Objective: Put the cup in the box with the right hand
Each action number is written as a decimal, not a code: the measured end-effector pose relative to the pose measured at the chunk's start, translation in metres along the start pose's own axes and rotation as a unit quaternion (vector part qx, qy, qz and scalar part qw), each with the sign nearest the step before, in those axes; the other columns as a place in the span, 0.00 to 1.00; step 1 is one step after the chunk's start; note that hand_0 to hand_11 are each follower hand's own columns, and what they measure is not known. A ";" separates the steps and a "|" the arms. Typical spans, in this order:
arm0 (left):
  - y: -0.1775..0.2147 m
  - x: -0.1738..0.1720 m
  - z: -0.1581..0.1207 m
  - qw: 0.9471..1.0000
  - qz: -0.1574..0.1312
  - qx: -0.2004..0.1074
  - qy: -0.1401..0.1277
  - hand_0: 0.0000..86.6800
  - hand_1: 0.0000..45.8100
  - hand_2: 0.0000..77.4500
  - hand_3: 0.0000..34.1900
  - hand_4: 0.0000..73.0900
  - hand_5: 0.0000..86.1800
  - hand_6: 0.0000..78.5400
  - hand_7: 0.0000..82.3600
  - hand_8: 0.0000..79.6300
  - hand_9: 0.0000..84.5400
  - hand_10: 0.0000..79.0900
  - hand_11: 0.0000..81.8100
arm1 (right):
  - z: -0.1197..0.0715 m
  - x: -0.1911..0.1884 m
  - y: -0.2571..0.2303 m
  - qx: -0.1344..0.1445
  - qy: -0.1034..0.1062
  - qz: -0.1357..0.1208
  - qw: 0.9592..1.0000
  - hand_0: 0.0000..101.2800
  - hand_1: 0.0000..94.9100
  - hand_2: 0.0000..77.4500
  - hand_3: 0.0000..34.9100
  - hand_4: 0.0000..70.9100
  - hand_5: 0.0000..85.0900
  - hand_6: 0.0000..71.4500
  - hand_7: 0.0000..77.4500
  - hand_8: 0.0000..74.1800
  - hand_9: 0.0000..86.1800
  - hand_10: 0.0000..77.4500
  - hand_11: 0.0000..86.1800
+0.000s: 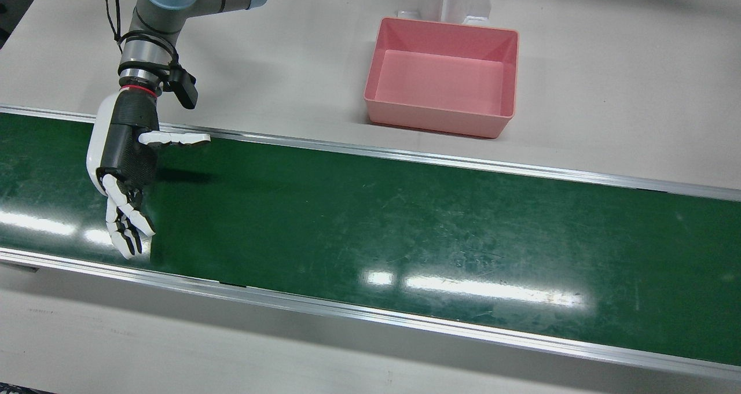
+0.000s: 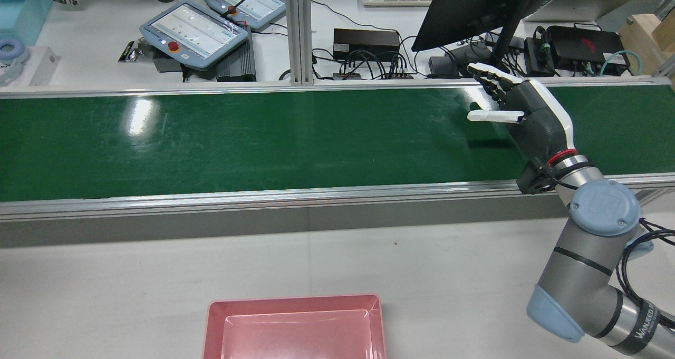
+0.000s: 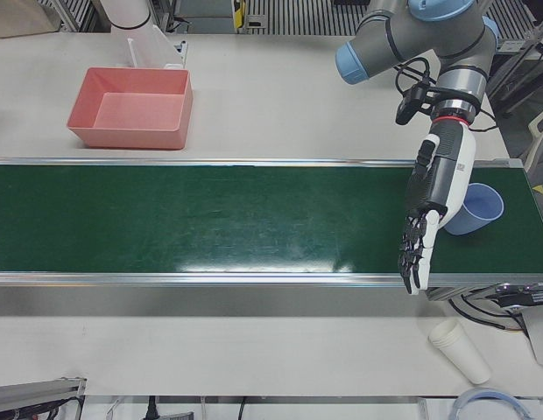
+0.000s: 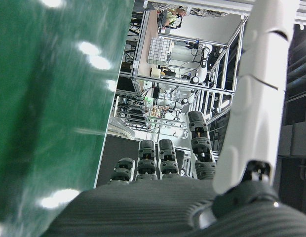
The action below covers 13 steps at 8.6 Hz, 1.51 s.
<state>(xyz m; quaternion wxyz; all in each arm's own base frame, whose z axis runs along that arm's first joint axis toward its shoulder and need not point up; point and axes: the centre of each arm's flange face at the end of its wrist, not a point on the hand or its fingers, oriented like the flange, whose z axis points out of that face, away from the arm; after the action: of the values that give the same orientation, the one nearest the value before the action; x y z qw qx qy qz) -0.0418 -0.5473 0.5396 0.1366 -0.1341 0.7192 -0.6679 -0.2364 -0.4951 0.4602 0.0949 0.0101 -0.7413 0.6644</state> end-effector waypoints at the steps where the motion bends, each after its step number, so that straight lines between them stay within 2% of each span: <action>1: 0.000 0.000 0.000 1.000 0.000 0.000 0.000 0.00 0.01 0.01 0.00 0.01 0.01 0.01 0.01 0.00 0.00 0.00 0.00 | 0.000 0.001 0.001 -0.001 0.000 0.000 1.000 0.57 0.16 0.02 0.00 0.12 0.10 0.09 0.27 0.14 0.19 0.06 0.09; 2: 0.000 0.000 0.000 1.000 0.000 0.000 0.000 0.00 0.01 0.01 0.00 0.01 0.01 0.01 0.01 0.00 0.00 0.00 0.00 | 0.004 0.002 0.006 -0.006 -0.001 -0.004 1.000 0.56 0.21 0.08 0.00 0.07 0.10 0.09 0.27 0.14 0.19 0.06 0.10; 3: 0.000 0.000 0.000 1.000 0.000 0.000 0.000 0.00 0.01 0.01 0.00 0.01 0.01 0.00 0.01 0.00 0.00 0.00 0.00 | 0.008 0.005 0.011 -0.013 -0.003 -0.009 1.000 0.57 0.10 0.04 0.00 0.12 0.10 0.09 0.27 0.14 0.19 0.06 0.11; 4: 0.000 0.000 0.000 1.000 0.000 0.000 0.000 0.00 0.01 0.01 0.00 0.01 0.01 0.01 0.01 0.00 0.00 0.00 0.00 | 0.012 0.007 0.015 -0.018 -0.005 -0.013 1.000 0.58 0.18 0.01 0.00 0.15 0.10 0.09 0.27 0.14 0.19 0.07 0.13; 5: 0.000 0.000 0.000 1.000 0.000 0.000 0.000 0.00 0.01 0.01 0.00 0.01 0.01 0.01 0.01 0.00 0.00 0.00 0.00 | 0.017 0.011 0.015 -0.019 -0.006 -0.017 1.000 0.58 0.18 0.01 0.00 0.15 0.10 0.09 0.29 0.14 0.19 0.07 0.13; 6: 0.000 0.000 0.000 1.000 0.000 0.000 0.000 0.00 0.01 0.01 0.00 0.01 0.01 0.01 0.01 0.00 0.00 0.00 0.00 | 0.021 0.014 0.014 -0.017 -0.006 -0.021 1.000 0.57 0.16 0.08 0.00 0.18 0.10 0.09 0.30 0.14 0.19 0.07 0.13; 7: 0.000 0.000 0.000 1.000 0.000 0.000 0.000 0.00 0.01 0.01 0.00 0.01 0.01 0.01 0.01 0.00 0.00 0.00 0.00 | 0.023 0.016 0.013 -0.016 -0.006 -0.023 1.000 0.56 0.23 0.08 0.00 0.11 0.10 0.09 0.30 0.14 0.19 0.07 0.13; 8: 0.000 0.000 0.000 1.000 0.000 0.000 0.000 0.00 0.01 0.01 0.00 0.01 0.01 0.01 0.01 0.00 0.00 0.00 0.00 | 0.025 0.018 0.013 -0.016 -0.006 -0.024 1.000 0.56 0.23 0.08 0.00 0.11 0.10 0.09 0.30 0.14 0.19 0.07 0.13; 10: 0.001 0.000 0.000 1.000 0.000 -0.001 0.000 0.00 0.01 0.01 0.00 0.01 0.00 0.01 0.01 0.00 0.00 0.00 0.00 | 0.026 0.019 0.012 -0.015 -0.005 -0.027 1.000 0.58 0.11 0.01 0.00 0.19 0.10 0.09 0.30 0.14 0.19 0.07 0.13; 11: 0.001 0.000 0.000 1.000 0.000 -0.001 0.000 0.00 0.01 0.01 0.00 0.01 0.01 0.01 0.01 0.00 0.00 0.00 0.00 | 0.027 0.021 0.010 -0.013 -0.004 -0.029 0.999 0.58 0.20 0.02 0.00 0.18 0.09 0.09 0.30 0.14 0.19 0.07 0.13; 12: 0.001 0.000 0.000 1.000 0.000 -0.001 0.000 0.00 0.01 0.01 0.00 0.01 0.01 0.01 0.01 0.00 0.00 0.00 0.00 | 0.028 0.022 0.007 -0.010 -0.004 -0.031 0.999 0.58 0.15 0.05 0.00 0.18 0.10 0.09 0.30 0.14 0.19 0.07 0.13; 13: 0.001 0.000 0.001 1.000 0.000 -0.001 0.000 0.00 0.01 0.01 0.00 0.01 0.00 0.01 0.01 0.00 0.00 0.00 0.00 | 0.028 0.022 0.005 -0.008 -0.003 -0.032 0.999 0.58 0.17 0.05 0.00 0.18 0.09 0.09 0.30 0.14 0.19 0.08 0.13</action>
<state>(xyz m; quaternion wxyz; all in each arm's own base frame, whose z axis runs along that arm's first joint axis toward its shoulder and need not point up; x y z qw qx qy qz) -0.0417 -0.5477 0.5389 0.1367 -0.1340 0.7196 -0.6674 -0.2626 -0.5196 0.4561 0.1135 0.0351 -0.7463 0.6550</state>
